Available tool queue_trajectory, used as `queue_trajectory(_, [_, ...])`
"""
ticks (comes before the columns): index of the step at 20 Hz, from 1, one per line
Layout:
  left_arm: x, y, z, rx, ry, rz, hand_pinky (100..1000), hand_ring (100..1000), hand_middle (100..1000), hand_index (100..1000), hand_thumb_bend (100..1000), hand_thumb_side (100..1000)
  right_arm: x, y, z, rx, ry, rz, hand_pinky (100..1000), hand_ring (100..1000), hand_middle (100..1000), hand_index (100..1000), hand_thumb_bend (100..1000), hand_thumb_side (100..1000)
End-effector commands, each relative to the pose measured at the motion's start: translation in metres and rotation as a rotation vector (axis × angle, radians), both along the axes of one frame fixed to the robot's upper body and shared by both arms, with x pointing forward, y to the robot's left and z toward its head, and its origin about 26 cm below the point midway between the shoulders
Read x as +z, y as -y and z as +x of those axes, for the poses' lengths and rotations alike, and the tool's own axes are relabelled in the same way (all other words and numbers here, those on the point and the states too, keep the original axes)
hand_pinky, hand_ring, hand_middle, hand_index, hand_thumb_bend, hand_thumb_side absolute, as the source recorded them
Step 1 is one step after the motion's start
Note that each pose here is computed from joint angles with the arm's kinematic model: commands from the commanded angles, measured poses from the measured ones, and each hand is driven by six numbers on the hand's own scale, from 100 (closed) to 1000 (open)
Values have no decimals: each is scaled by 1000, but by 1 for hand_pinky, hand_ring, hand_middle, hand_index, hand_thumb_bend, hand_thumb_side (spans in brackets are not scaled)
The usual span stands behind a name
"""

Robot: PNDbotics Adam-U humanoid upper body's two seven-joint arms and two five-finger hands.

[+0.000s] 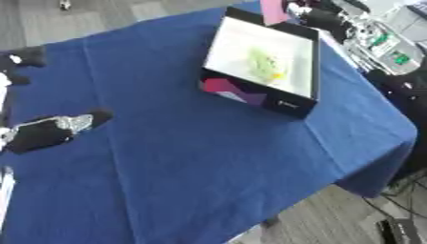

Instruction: Pick up the objects with one hand, pass them to the other hand, and then place them into the box on the other side of the table.

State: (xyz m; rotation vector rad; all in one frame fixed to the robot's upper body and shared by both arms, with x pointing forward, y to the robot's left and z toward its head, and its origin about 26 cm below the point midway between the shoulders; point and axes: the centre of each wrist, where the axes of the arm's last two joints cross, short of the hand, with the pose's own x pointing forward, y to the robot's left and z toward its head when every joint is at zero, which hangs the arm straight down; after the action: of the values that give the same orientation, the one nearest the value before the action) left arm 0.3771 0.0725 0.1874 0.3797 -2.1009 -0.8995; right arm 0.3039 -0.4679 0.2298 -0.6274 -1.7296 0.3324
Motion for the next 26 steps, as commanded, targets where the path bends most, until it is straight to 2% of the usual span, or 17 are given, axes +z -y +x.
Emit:
queue_trajectory(1, [14,0,-3,-12,40,-12,782,866,704,865,937,431,16,10,-3,-33,23,-43,943,809,688,720,100,446])
queue_trajectory(10, [15,0,-3,-13,42,-18,783,866,703,865,942,435,-2,20,-5,-95,-28,-92,935,808,693,721,100,381])
queue_trajectory(12, [15,0,-3,-12,42,-19,783,866,703,865,944,437,-6,22,-5,-102,-48,-112,937,838,752,768,100,397])
queue_trajectory(13, [15,0,-3,-11,42,-19,783,866,703,865,945,438,-8,23,-5,-102,-56,-125,948,888,843,854,100,409])
queue_trajectory(14, [15,0,-3,-11,41,-20,783,866,703,865,946,439,-9,23,-5,-100,-60,-141,958,924,895,904,100,435])
queue_trajectory(15, [15,0,-3,-11,41,-20,783,866,703,865,946,439,-9,23,-5,-94,-65,-157,960,931,903,914,100,445])
queue_trajectory(16, [15,0,-3,-10,41,-21,783,867,703,866,948,440,-9,23,-6,-84,-66,-177,985,1000,1000,1000,100,472])
queue_trajectory(20, [14,0,-3,-6,40,-21,783,867,703,865,954,440,-3,25,-8,-82,-36,-263,1000,1000,1000,1000,100,536])
queue_trajectory(23, [14,-1,-3,-2,39,-22,784,867,703,866,960,440,-4,27,-8,-110,-34,-311,1000,1000,1000,1000,100,492])
queue_trajectory(26, [14,-1,-3,-2,38,-22,783,866,702,866,963,440,-7,28,-8,-136,-37,-350,1000,1000,1000,1000,100,484])
